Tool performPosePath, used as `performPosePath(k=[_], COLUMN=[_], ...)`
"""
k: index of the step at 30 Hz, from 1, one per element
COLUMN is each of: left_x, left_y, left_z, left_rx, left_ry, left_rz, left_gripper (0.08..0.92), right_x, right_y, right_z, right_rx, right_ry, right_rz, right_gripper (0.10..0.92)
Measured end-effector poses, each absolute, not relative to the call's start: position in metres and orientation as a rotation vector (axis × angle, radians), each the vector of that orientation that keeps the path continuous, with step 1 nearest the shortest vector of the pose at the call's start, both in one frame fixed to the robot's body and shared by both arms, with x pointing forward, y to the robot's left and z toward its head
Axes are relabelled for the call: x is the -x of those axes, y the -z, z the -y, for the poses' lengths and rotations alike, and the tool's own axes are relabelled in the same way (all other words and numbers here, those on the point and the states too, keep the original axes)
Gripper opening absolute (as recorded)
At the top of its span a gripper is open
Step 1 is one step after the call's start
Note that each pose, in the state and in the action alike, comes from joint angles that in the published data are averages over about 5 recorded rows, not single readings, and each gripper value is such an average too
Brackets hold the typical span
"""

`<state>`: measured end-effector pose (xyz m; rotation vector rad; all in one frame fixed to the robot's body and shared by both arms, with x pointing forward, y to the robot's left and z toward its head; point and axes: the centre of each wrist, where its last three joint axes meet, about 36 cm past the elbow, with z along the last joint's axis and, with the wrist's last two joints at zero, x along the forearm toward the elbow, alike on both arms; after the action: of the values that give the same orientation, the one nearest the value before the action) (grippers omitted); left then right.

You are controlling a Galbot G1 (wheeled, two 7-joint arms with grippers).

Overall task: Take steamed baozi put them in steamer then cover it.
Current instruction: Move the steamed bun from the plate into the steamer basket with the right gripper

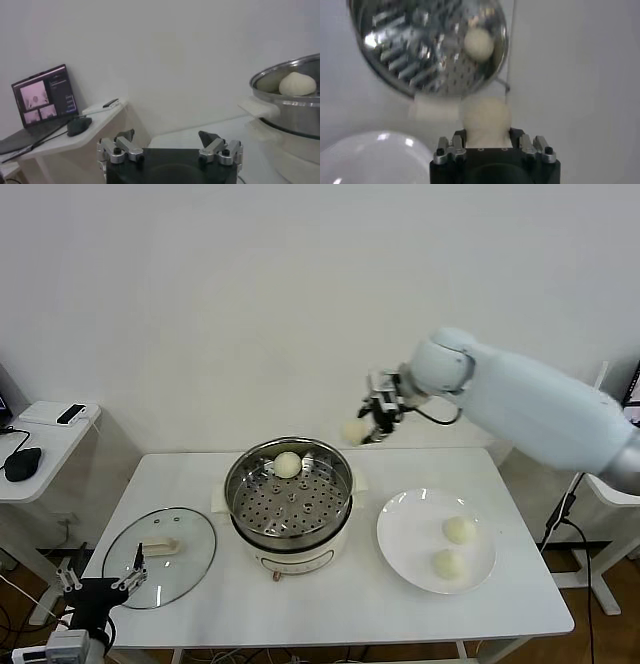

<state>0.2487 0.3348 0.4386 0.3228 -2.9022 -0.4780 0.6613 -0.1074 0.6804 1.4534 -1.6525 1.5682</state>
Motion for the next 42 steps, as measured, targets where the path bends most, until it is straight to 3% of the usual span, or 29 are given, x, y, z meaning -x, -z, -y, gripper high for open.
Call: performPosePath(k=[19, 42], left_x=[-0.251, -0.252], left_y=[-0.445, -0.445], left_z=[-0.339, -0.342], left_rx=[-0.339, -0.346], left_ry=[0.495, 0.501], left_rz=[2.917, 2.921], left_gripper=[0.823, 0.823], right_x=[-0.655, -0.642], right_y=[-0.606, -0.567], right_z=[-0.041, -0.069], right_rx=[-1.495, -1.413], right_ry=[-1.432, -1.374], right_rz=[1.634, 1.617], right_gripper=[0.56, 0.57])
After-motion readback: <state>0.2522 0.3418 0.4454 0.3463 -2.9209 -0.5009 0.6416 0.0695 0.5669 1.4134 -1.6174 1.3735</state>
